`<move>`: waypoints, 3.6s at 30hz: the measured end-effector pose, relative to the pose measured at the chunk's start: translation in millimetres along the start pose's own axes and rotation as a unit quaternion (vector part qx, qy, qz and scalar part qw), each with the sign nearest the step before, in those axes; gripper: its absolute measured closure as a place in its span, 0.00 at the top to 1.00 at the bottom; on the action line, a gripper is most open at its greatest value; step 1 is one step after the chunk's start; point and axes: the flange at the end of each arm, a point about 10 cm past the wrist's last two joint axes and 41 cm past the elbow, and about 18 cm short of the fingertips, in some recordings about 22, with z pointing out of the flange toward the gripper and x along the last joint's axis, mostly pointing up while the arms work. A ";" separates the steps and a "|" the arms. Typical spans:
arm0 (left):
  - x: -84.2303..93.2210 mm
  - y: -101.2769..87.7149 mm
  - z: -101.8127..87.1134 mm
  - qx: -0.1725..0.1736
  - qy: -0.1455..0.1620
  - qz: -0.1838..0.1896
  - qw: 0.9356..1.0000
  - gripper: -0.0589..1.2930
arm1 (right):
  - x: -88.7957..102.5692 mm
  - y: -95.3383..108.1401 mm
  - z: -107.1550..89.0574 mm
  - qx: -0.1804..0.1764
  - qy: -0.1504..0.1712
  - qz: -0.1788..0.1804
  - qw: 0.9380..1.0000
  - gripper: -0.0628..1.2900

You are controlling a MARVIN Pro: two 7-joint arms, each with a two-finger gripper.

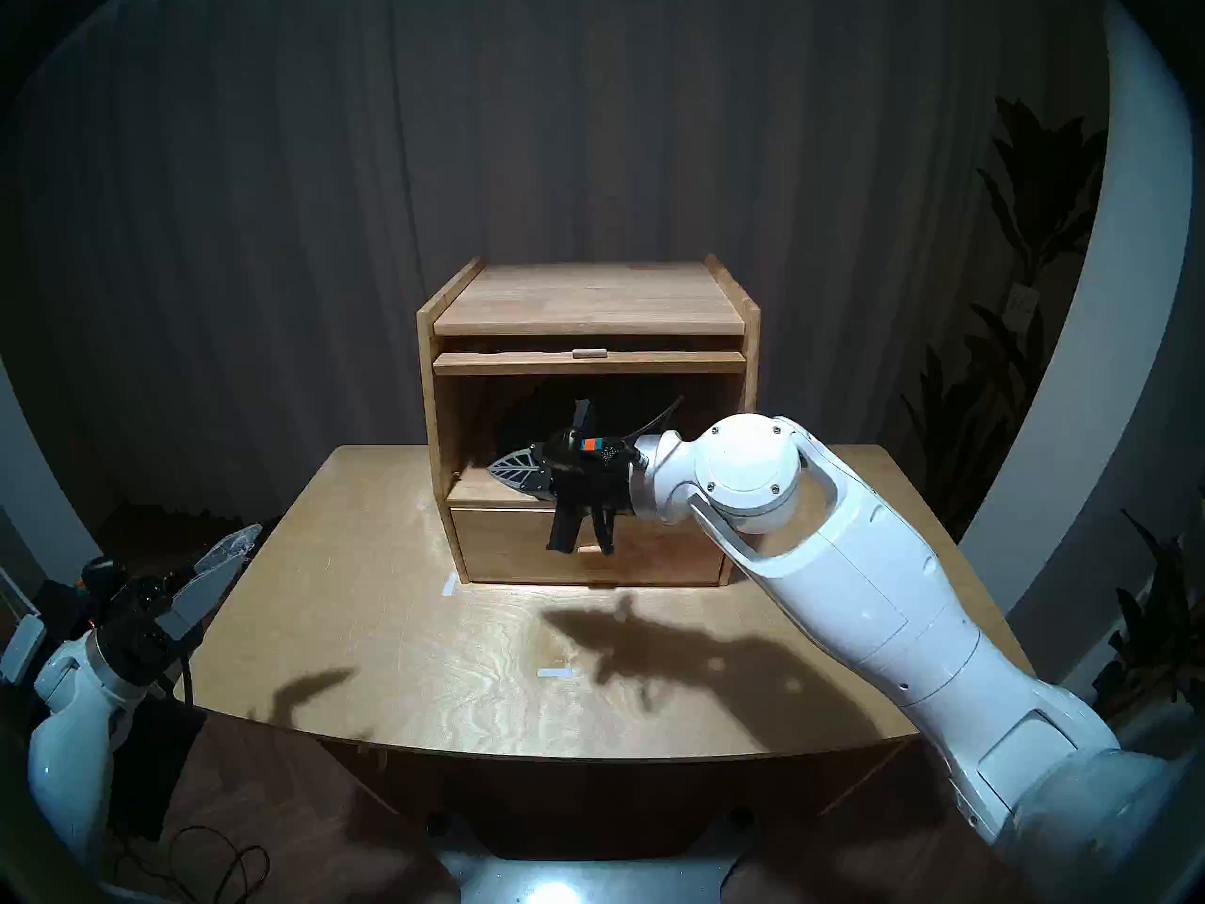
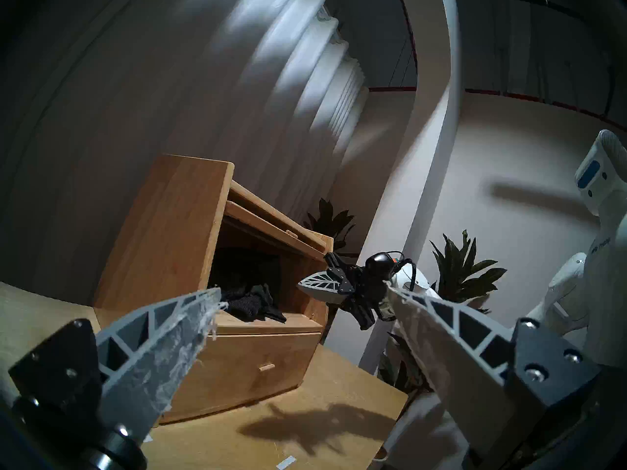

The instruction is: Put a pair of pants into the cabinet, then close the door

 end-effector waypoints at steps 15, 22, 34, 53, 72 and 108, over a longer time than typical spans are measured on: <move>0.4 0.3 0.3 -0.001 0.000 0.000 1.000 0.97 | -75.0 8.1 7.2 -0.070 -0.157 0.039 0.984 0.02; 0.4 0.3 0.3 -0.001 0.000 0.000 1.000 0.97 | -63.2 -2.4 32.6 -0.053 -0.138 0.025 0.989 0.02; 0.4 0.4 0.3 -0.001 0.000 0.000 1.000 0.97 | -76.5 18.8 46.1 -0.074 -0.155 0.011 0.985 0.02; 0.4 0.3 0.3 -0.001 0.000 0.000 1.000 0.97 | -84.2 43.7 94.7 -0.075 -0.165 -0.022 0.983 0.02; 0.4 0.4 0.3 -0.001 0.000 0.000 1.000 0.97 | -74.2 58.3 134.2 -0.064 -0.153 -0.044 0.985 0.02; -0.4 -0.4 -0.4 0.001 0.000 -0.001 1.000 0.97 | 173.5 107.6 44.8 -0.087 0.209 -0.158 0.961 0.95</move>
